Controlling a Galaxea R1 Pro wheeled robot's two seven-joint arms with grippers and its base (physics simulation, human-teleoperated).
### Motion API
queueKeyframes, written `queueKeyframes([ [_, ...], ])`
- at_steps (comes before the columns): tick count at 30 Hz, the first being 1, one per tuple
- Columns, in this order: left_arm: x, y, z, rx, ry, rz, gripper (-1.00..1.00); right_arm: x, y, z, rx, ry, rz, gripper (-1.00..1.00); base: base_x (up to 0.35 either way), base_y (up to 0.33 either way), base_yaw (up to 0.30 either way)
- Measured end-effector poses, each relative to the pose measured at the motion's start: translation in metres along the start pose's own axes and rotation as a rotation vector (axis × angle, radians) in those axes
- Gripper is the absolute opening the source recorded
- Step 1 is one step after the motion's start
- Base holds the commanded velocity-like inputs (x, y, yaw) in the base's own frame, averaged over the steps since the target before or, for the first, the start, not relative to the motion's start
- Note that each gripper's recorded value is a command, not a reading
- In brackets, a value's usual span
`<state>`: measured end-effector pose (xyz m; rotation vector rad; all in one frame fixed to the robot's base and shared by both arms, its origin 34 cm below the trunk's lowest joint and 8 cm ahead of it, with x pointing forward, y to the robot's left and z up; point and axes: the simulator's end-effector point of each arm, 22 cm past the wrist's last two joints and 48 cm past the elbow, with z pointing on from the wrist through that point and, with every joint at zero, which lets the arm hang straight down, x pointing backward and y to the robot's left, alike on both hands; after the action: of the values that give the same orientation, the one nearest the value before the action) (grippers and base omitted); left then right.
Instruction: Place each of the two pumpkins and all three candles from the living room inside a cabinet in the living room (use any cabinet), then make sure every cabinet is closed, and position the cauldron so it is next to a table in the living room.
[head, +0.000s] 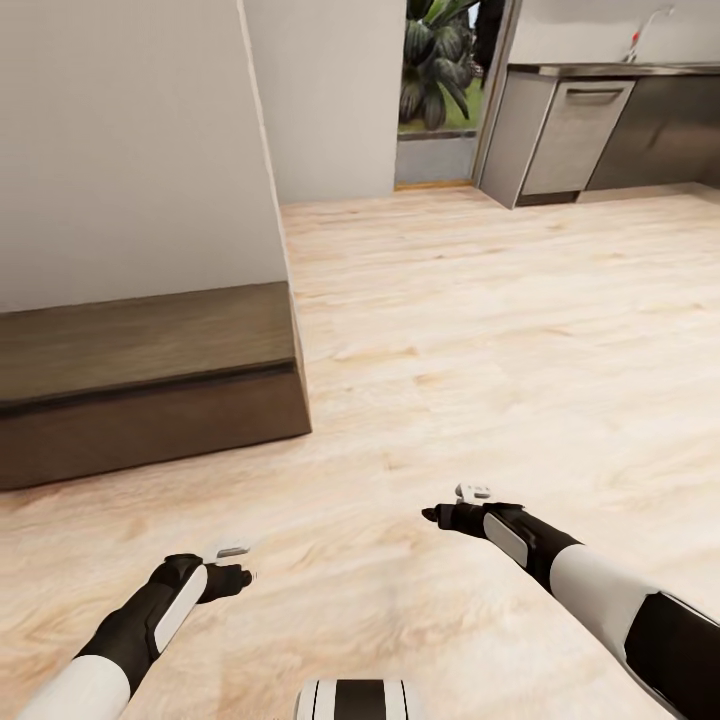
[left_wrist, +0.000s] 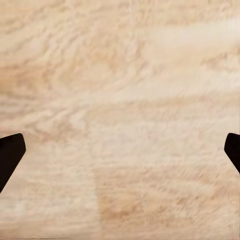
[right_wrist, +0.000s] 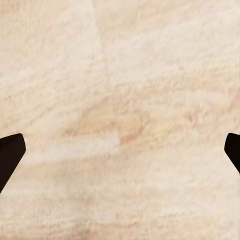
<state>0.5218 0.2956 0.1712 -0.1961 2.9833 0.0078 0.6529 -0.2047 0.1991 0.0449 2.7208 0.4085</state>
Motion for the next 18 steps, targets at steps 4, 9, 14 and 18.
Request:
queueKeyframes([
  [4,0.0013,0.0001,0.0013,0.000,0.003,0.000,1.00,0.0018,-0.0005,0.0014,0.000,0.004,0.001,1.00,0.000,0.000,0.240],
  [9,0.0031,0.0003,0.0030,-0.001,0.008,0.000,1.00,0.0041,-0.0012,0.0031,0.001,0.008,0.002,1.00,0.000,0.000,0.240],
  [14,0.0049,0.0005,0.0047,-0.002,0.012,0.000,1.00,0.0065,-0.0020,0.0048,0.001,0.013,0.004,1.00,0.000,0.000,0.240],
  [18,0.0063,0.0007,0.0061,-0.002,0.016,0.000,1.00,0.0080,-0.0025,0.0062,0.001,0.015,0.004,1.00,0.000,0.000,0.240],
])
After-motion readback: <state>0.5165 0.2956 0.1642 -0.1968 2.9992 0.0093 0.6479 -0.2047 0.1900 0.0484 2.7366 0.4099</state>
